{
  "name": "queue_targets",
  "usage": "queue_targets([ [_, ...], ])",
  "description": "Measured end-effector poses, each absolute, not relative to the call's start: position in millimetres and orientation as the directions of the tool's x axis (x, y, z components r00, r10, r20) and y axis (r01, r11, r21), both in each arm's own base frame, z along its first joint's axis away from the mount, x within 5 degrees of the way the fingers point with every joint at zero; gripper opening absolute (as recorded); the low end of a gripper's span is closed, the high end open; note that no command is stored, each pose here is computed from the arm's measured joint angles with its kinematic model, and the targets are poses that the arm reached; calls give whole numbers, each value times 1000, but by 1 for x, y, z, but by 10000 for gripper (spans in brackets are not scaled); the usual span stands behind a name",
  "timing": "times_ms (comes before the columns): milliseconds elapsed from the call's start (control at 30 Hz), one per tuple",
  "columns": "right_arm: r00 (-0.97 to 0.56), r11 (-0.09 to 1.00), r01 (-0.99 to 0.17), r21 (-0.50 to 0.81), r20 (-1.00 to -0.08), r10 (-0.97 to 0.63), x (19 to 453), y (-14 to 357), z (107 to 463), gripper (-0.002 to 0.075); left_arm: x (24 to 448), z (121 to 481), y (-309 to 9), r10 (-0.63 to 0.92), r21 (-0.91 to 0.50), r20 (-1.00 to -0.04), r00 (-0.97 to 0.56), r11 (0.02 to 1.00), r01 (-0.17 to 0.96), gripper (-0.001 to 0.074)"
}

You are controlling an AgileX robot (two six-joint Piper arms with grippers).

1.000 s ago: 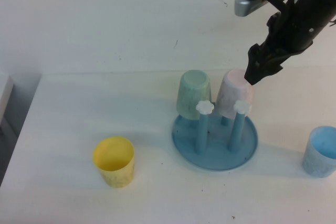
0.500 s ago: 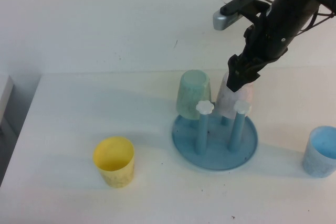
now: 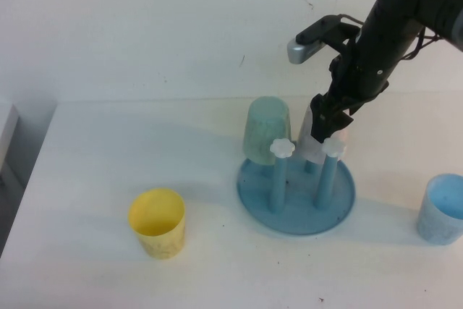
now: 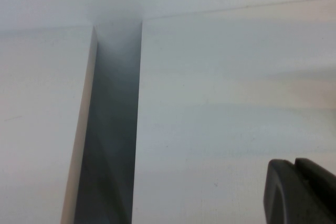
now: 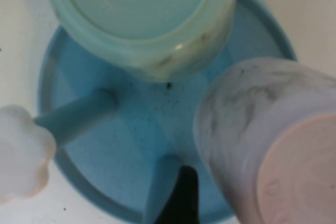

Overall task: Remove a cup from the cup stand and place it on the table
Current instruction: Pick up the cup from the rack

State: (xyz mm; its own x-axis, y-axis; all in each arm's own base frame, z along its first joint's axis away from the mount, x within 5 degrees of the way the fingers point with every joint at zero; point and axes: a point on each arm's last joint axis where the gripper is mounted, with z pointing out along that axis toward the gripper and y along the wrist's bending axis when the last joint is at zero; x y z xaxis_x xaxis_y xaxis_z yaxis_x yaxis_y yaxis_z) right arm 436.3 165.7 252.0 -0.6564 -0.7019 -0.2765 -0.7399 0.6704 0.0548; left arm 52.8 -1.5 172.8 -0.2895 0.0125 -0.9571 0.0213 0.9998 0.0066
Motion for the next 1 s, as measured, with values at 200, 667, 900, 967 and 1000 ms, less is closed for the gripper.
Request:
queue_targets([
  [200, -660, 669, -740, 67, -265, -703, 439, 167, 243, 678, 53, 173, -2, 12, 7, -957, -289, 1000, 21, -2],
  [667, -661, 673, -737, 67, -276, -697, 440, 168, 244, 576, 53, 173, -2, 12, 6, -957, -289, 1000, 21, -2],
  [900, -676, 707, -706, 46, -344, -652, 428, 164, 285, 576, 53, 173, -2, 12, 6, -957, -289, 1000, 21, -2],
  [967, -667, 712, -702, 30, -378, -642, 421, 160, 304, 576, 53, 173, -2, 12, 6, -957, -289, 1000, 21, -2],
  [1000, -663, 716, -698, 22, -396, -635, 417, 158, 314, 576, 53, 173, -2, 12, 6, -957, -289, 1000, 21, -2],
])
